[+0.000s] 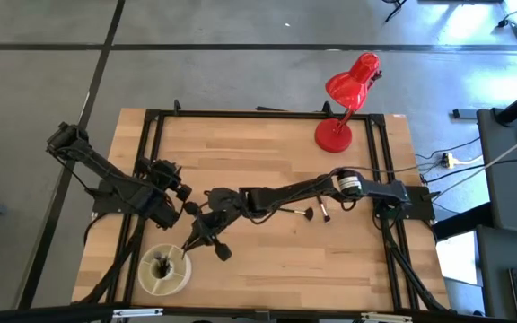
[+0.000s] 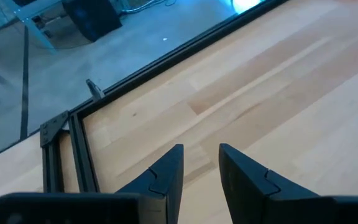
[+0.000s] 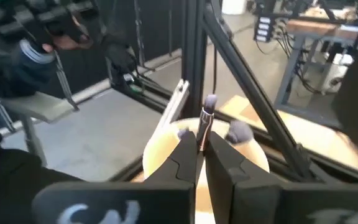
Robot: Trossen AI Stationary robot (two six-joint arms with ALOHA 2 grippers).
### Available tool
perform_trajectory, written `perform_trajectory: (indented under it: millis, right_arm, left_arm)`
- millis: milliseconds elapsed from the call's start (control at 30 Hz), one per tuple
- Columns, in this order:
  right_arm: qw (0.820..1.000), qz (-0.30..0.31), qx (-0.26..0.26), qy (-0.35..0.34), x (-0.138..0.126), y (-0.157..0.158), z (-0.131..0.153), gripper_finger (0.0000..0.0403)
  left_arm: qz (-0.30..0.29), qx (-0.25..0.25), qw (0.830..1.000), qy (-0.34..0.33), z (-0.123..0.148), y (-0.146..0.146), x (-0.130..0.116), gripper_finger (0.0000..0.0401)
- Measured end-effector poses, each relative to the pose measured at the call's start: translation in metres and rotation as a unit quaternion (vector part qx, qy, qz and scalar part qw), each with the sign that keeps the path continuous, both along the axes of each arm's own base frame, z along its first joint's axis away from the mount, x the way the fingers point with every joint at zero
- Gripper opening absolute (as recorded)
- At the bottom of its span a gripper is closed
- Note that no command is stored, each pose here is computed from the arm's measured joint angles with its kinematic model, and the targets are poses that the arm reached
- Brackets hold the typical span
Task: Pick & Place Makeup Brushes
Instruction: Put the black eyeshadow brush into the makeup organizer
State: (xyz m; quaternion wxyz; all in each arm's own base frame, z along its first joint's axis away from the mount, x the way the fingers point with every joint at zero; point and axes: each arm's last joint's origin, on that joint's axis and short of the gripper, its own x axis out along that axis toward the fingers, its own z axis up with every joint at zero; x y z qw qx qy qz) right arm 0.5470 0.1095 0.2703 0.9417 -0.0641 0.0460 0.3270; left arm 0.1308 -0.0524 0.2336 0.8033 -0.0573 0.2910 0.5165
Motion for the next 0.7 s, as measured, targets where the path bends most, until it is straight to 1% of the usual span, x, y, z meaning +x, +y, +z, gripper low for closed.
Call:
perform_trajectory:
  millis: [133, 267, 333, 400, 500, 633, 700]
  right_arm:
    - [1.0, 0.015, -0.003, 0.003, -0.008, -0.006, 0.013, 0.0016]
    - [1.0, 0.005, -0.027, -0.005, -0.033, -0.014, 0.041, 0.0016]
    - [1.0, -0.009, -0.03, -0.002, -0.049, -0.022, 0.049, 0.0016]
    - [0.999, -0.032, -0.031, 0.004, -0.065, -0.033, 0.045, 0.0016]
    - [0.997, -0.067, -0.021, 0.009, -0.089, -0.048, 0.025, 0.0016]
    - [0.992, -0.12, -0.013, -0.034, -0.119, -0.067, 0.005, 0.0016]
    - [0.989, -0.138, -0.013, -0.042, -0.132, -0.075, -0.007, 0.0016]
  left_arm:
    - [0.001, -0.004, 1.0, 0.006, 0.0, 0.0, -0.001, 0.0097]
    - [0.003, -0.018, 1.0, 0.021, -0.001, -0.001, -0.003, 0.0097]
    - [0.0, -0.021, 1.0, 0.023, -0.001, -0.002, -0.003, 0.0097]
    - [-0.002, -0.019, 1.0, 0.018, -0.001, -0.003, -0.003, 0.0097]
    - [-0.007, -0.002, 1.0, -0.006, 0.0, -0.003, -0.003, 0.0097]
    - [-0.021, 0.037, 0.998, -0.051, 0.002, -0.002, 0.001, 0.0097]
    - [-0.025, 0.056, 0.996, -0.067, 0.003, -0.001, 0.003, 0.0097]
